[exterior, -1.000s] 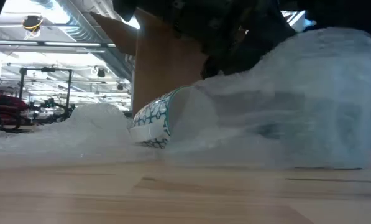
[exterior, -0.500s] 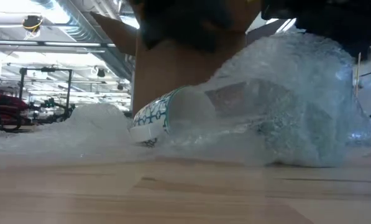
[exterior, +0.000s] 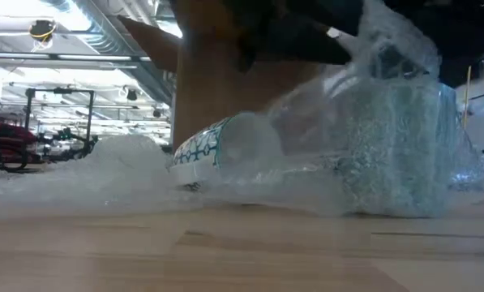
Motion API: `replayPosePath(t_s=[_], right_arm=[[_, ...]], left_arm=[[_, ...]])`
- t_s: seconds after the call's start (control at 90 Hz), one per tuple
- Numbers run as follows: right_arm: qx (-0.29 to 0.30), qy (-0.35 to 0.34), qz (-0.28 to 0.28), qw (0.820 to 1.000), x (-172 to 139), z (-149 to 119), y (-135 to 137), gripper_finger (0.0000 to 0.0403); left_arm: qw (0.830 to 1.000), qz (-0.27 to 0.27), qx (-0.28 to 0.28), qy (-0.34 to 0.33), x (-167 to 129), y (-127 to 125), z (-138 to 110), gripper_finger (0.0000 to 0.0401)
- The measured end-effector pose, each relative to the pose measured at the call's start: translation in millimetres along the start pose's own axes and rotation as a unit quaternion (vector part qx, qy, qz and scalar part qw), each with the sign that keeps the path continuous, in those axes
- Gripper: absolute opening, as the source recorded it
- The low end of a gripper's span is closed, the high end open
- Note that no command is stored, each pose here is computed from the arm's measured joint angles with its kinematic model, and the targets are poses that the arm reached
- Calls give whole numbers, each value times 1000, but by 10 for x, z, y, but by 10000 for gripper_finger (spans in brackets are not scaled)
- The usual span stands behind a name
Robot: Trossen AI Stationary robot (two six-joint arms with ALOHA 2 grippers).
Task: Wrap mug
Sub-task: Wrap the green mug with the right transparent bubble wrap
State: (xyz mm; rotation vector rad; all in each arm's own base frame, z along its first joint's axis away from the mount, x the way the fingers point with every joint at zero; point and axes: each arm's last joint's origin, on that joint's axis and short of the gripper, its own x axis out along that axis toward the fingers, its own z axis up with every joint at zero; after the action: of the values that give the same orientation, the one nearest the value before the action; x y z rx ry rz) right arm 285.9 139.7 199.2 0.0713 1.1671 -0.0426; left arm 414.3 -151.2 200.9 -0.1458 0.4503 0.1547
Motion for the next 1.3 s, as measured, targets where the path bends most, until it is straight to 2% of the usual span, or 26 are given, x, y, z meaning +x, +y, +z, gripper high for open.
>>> replayPosePath(t_s=[0.122, 0.278, 0.533, 0.622, 0.733, 0.789, 0.867, 0.967, 1.133, 1.3], right_arm=[[-1, -1, -1, 1000, 0, 1, 0, 152], [-3, 13, 1, 1000, -46, 16, 4, 152], [-27, 88, -9, 996, -534, 145, 51, 152], [-32, 68, -19, 997, -703, 244, 64, 152], [-40, -13, -34, 999, -792, 365, 114, 152], [-48, -47, -44, 997, -751, 394, 136, 152], [-52, -53, -41, 996, -596, 344, 157, 152], [-48, -35, -37, 998, -341, 189, 129, 152], [-2, -7, -20, 1000, -9, -86, 55, 152], [8, 9, 0, 1000, 2, -120, 15, 152]], left_arm=[[1000, -15, -18, 7, 206, 97, -101, 153], [999, -26, -40, 8, 331, 123, -179, 153], [999, -32, -27, 7, 307, 92, -181, 153], [999, -33, -26, 8, 307, 92, -184, 153], [999, -33, -24, 9, 307, 92, -185, 153], [999, -33, -23, 9, 308, 91, -189, 153], [999, -34, -22, 10, 305, 85, -191, 153], [999, -35, -20, 11, 304, 80, -196, 153], [999, -40, -8, 10, 294, 53, -204, 153], [999, -43, -10, 10, 297, 42, -183, 153]])
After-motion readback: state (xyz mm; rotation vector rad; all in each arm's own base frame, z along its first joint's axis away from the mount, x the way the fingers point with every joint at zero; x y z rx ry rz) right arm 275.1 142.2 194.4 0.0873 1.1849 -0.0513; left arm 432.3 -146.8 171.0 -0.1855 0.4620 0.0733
